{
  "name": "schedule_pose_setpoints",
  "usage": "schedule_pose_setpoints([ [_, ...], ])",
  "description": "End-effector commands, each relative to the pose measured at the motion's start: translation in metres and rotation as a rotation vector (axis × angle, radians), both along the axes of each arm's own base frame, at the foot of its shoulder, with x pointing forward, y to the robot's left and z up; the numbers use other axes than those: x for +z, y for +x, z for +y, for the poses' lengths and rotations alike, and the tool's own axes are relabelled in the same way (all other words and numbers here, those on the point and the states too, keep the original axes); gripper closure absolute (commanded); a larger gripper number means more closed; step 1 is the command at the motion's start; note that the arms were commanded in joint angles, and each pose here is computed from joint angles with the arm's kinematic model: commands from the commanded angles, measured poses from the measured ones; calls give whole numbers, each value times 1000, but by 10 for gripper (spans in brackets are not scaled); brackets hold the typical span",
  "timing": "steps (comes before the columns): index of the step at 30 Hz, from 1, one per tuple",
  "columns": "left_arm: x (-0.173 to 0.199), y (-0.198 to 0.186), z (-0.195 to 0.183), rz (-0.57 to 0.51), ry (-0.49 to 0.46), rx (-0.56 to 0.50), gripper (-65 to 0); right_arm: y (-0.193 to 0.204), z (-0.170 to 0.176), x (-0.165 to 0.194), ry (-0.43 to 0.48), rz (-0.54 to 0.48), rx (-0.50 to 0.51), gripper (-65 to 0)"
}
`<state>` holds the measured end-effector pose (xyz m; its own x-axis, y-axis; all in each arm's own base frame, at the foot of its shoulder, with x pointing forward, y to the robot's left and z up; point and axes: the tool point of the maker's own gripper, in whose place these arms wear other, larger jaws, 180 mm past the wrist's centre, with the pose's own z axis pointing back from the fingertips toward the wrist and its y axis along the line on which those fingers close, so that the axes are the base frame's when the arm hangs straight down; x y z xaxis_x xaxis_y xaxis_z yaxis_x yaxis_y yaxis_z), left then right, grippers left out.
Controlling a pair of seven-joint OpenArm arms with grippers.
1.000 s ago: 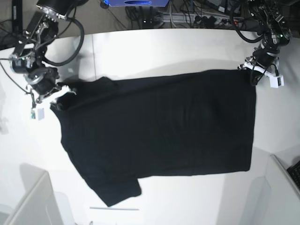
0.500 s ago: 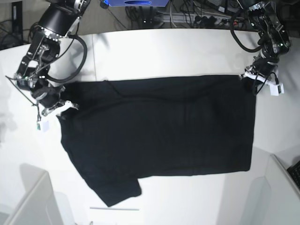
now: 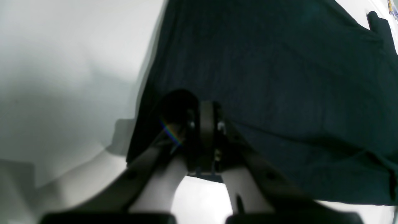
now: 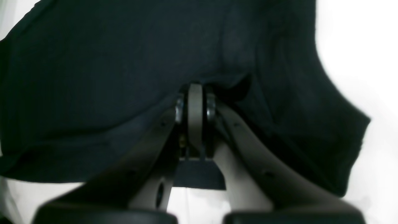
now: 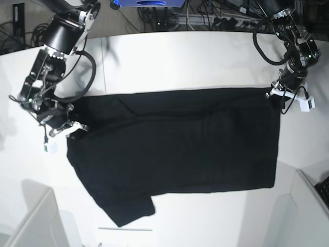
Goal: Fold the T-shirt properly
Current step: 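Pull the grasped shoulder edge toward the robot with both grippers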
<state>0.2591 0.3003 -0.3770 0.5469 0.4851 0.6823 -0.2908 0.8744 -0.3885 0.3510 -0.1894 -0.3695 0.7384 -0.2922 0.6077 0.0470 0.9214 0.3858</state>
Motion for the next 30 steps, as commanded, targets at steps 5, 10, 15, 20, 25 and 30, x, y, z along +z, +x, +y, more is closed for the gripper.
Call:
schedule_pose_setpoints([
  [5,19,20,6,-77,6,5,0,24,12,14,-7,-102,36,0],
  [10,10,27,7,-67,-31,21,0,24,9,8,11,-82,-7,0],
  [15,1,35,8,-20,7,-9,0,30,9,14,9,-126,-22,0],
  [20,2,43,6,-15,36,-26,0,33,7,17,8,-150,-32,0],
  [25,7,48,7,-30,38,-23,0,33,8,16,9,-146,-30,0],
  [30,8,47,11,-31,41,-14,-5,31,2,14,9,-142,-48,-134],
])
